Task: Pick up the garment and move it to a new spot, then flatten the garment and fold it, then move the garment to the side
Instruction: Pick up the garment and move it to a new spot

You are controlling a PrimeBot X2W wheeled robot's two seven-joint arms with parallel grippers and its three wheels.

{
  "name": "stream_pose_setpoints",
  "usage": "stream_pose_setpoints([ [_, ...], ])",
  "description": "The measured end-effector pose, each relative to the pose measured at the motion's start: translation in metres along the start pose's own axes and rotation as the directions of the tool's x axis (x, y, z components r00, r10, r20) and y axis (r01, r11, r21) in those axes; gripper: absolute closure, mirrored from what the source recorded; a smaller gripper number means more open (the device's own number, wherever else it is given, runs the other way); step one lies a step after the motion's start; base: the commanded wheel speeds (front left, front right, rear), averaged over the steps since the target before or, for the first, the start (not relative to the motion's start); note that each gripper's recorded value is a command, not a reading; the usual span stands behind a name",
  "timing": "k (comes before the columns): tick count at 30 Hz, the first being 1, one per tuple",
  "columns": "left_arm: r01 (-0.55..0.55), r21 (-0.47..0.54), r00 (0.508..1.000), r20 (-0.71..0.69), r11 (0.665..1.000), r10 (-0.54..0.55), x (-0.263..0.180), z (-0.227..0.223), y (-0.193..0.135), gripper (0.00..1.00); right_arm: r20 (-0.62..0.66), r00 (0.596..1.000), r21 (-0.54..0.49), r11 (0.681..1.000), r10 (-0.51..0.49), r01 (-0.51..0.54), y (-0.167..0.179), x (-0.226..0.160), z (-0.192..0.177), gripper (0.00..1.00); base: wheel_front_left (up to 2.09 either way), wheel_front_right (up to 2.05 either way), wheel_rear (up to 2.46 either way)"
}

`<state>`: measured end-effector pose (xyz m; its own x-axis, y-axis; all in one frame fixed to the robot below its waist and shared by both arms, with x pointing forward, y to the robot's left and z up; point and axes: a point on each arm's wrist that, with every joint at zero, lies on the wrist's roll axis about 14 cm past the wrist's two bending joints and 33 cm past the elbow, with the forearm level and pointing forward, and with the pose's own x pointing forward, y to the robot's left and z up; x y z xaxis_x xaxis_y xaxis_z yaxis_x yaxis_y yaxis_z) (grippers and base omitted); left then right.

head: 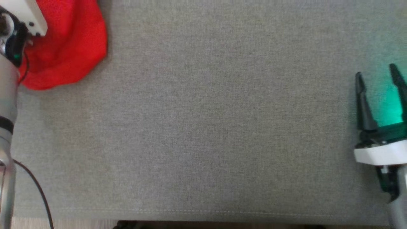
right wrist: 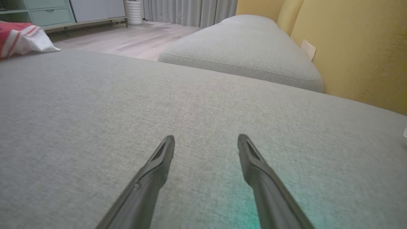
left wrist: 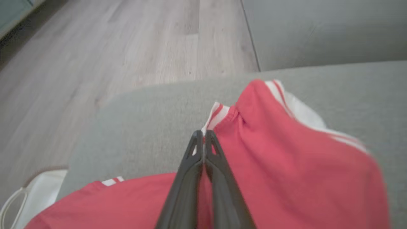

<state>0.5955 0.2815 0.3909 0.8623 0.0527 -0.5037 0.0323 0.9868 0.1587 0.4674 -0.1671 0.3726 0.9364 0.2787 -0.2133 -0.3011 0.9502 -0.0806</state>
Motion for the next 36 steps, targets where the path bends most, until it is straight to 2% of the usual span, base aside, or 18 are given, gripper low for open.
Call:
stream_pose_setpoints([
  [5,0.02,0.084,0.971,0.236,0.996,-0.04,-0.022,0.068,-0.001,1.0,0.038,0.999,0.028,0.999,0.022,-0.023,0.018,-0.002,0.018,0.0,0.0,0.0,0.0],
  [11,0.062,0.199,0.869,0.47,0.978,-0.151,-0.067,0.16,-0.026,1.0,0.116,0.993,0.046,0.999,0.014,-0.02,0.027,-0.013,0.054,0.0,0.0,0.0,0.0],
  [16,0.11,0.287,0.737,0.619,0.952,-0.271,-0.116,0.232,-0.062,1.0,0.181,0.983,0.06,0.998,-0.026,0.015,0.026,-0.035,0.083,0.0,0.0,0.0,0.0],
  [20,0.163,0.375,0.627,0.675,0.913,-0.389,-0.149,0.273,-0.108,1.0,0.215,0.973,0.08,0.994,-0.083,0.068,0.017,-0.058,0.098,0.0,0.0,0.0,0.0],
  [24,0.222,0.468,0.51,0.692,0.855,-0.511,-0.182,0.3,-0.165,1.0,0.231,0.96,0.103,0.985,-0.159,0.139,0.003,-0.088,0.104,0.0,0.0,0.0,0.0],
  [29,0.283,0.51,0.346,0.736,0.812,-0.582,-0.23,0.342,-0.215,1.0,0.253,0.936,0.11,0.968,-0.247,0.225,-0.016,-0.124,0.111,0.0,0.0,0.0,0.0],
  [36,0.371,0.57,0.189,0.726,0.733,-0.661,-0.289,0.358,-0.281,1.0,0.267,0.897,0.136,0.935,-0.354,0.328,-0.032,-0.177,0.109,0.0,0.0,0.0,0.0],
])
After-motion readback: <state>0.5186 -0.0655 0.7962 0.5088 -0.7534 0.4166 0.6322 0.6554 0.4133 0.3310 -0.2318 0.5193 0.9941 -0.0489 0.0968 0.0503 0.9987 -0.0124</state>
